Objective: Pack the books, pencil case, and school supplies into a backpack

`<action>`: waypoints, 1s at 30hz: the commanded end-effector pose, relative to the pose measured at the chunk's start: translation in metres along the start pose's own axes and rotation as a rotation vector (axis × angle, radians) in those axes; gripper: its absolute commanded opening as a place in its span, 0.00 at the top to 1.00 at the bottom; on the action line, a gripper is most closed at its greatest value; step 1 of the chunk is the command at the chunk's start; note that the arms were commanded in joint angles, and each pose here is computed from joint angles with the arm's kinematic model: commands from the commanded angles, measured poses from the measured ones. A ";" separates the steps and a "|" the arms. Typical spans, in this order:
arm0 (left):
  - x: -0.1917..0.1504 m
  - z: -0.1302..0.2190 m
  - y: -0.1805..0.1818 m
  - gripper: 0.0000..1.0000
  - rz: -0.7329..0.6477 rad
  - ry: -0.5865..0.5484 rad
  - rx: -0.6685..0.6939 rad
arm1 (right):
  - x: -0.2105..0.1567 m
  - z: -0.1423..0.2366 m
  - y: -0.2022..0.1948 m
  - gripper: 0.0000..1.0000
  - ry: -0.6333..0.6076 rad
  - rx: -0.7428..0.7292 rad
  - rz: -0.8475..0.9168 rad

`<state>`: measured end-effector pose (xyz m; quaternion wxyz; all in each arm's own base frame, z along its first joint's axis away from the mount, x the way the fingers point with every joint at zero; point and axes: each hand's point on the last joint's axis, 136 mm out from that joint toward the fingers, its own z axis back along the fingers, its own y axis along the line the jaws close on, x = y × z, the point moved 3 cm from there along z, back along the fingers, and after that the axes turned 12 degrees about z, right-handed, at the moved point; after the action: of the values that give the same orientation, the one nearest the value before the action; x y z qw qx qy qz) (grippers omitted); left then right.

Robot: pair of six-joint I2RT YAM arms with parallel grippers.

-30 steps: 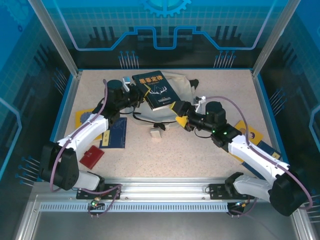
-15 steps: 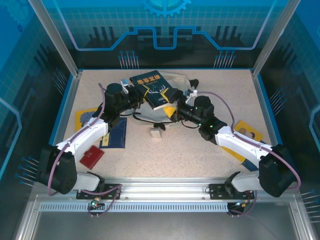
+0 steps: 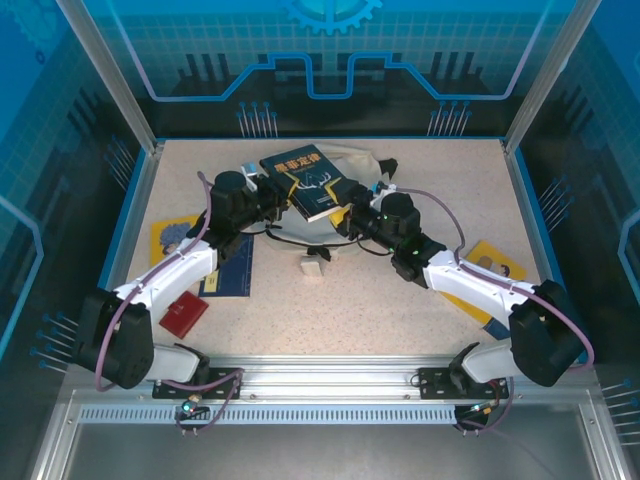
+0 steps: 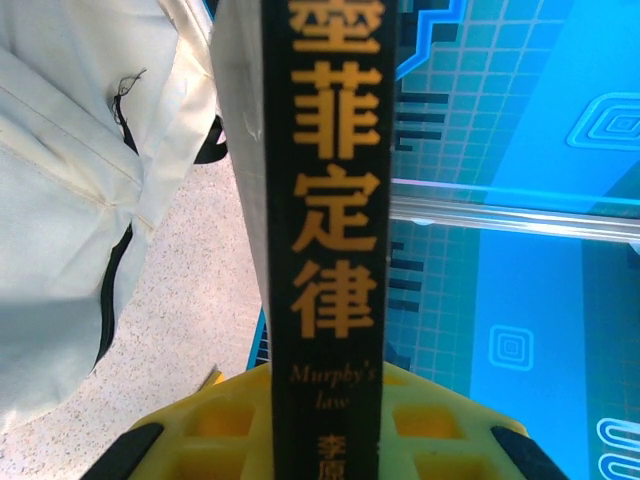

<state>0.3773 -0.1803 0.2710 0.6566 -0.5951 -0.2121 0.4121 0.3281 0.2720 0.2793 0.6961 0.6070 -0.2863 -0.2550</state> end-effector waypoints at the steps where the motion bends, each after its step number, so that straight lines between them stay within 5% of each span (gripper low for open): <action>1: -0.012 0.013 -0.030 0.91 -0.040 0.027 -0.116 | 0.004 -0.002 0.015 0.48 -0.046 0.065 0.006; 7: -0.014 0.013 -0.023 0.83 -0.036 0.039 -0.092 | 0.004 0.001 0.007 0.78 -0.048 -0.008 0.048; 15: -0.007 0.024 0.029 0.23 -0.196 0.015 0.185 | 0.026 0.047 0.003 0.93 -0.121 -0.258 0.369; 19: -0.003 0.031 0.041 0.13 -0.403 0.020 0.300 | 0.043 0.082 -0.001 0.94 -0.154 -0.397 0.497; 25: -0.020 0.023 0.045 0.10 -0.798 0.213 0.425 | 0.060 0.126 -0.011 0.94 -0.119 -0.529 0.581; 30: -0.038 0.005 0.049 0.08 -0.977 0.337 0.444 | 0.073 0.160 -0.023 0.93 -0.118 -0.622 0.579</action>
<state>0.3473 -0.1976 0.2481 0.8780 -0.3736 -0.2801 0.1051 0.2788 0.1229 0.2670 0.8618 0.2708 -0.3881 -0.1827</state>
